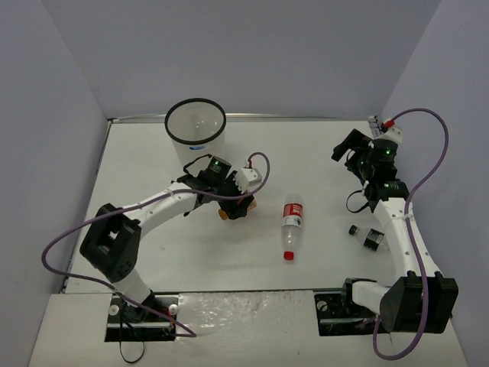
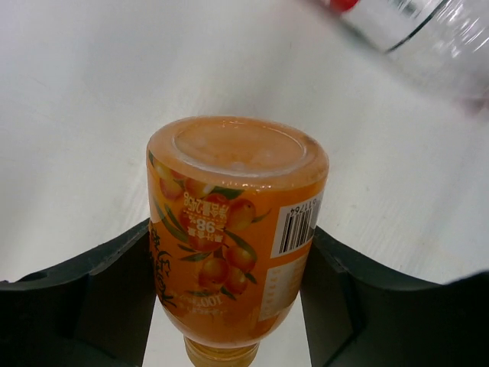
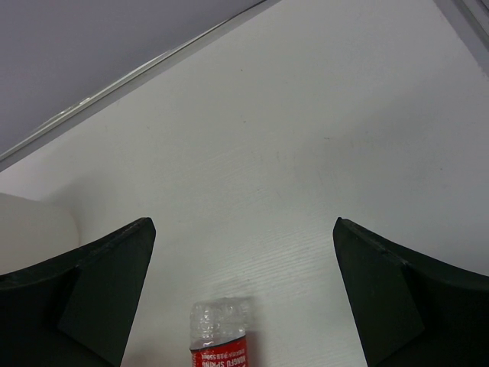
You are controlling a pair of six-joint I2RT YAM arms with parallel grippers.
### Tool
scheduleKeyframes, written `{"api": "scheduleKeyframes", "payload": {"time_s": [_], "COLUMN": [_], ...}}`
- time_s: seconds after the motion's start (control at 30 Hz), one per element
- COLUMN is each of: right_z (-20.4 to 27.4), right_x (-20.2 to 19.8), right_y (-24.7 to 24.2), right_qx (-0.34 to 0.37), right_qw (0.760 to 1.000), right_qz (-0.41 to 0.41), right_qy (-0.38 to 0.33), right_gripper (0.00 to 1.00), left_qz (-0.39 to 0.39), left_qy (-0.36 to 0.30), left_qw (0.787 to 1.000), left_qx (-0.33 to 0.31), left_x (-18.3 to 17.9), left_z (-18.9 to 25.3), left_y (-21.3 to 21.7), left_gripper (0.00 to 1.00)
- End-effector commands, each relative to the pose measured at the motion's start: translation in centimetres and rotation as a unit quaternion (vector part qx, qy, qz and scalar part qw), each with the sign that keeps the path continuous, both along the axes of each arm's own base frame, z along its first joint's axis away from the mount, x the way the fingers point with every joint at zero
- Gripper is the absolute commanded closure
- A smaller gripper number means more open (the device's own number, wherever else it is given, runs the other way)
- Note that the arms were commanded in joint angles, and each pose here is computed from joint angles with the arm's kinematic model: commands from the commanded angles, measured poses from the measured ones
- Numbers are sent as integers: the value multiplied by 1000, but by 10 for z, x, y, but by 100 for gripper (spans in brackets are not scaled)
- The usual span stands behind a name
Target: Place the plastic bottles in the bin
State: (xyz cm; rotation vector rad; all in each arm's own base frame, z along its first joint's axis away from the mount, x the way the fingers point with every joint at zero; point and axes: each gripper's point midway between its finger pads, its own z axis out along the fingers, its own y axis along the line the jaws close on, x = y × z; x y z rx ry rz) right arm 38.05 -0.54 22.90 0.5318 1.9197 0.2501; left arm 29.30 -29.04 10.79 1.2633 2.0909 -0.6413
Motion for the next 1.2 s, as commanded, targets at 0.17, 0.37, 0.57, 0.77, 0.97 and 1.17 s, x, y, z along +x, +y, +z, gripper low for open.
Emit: {"api": "scheduleKeyframes", "payload": {"time_s": [0.17, 0.37, 0.57, 0.77, 0.97, 1.17], "right_z": [28, 28, 27, 30, 26, 21], "right_x": [0, -1, 1, -1, 1, 4], "right_y": [-6, -7, -6, -5, -5, -4], "right_qx": [-15, -19, -18, -19, -19, -18], "right_qw": [999, 998, 999, 998, 999, 999], "right_qz": [-13, -16, -12, -9, -8, -4], "right_qy": [-51, -51, -49, -53, -47, -39], "right_gripper": [0, 0, 0, 0, 0, 0], "left_qz": [212, 382, 488, 523, 530, 527], "left_qy": [-265, -373, -368, -336, -324, -314], "left_qw": [928, 822, 758, 749, 754, 763], "left_qx": [-154, -199, -226, -229, -212, -206], "left_x": [79, 111, 151, 201, 228, 242], "left_z": [219, 310, 338, 311, 281, 278], "left_y": [20, 80, 140, 174, 173, 165], "left_gripper": [87, 88, 88, 88, 81, 63]}}
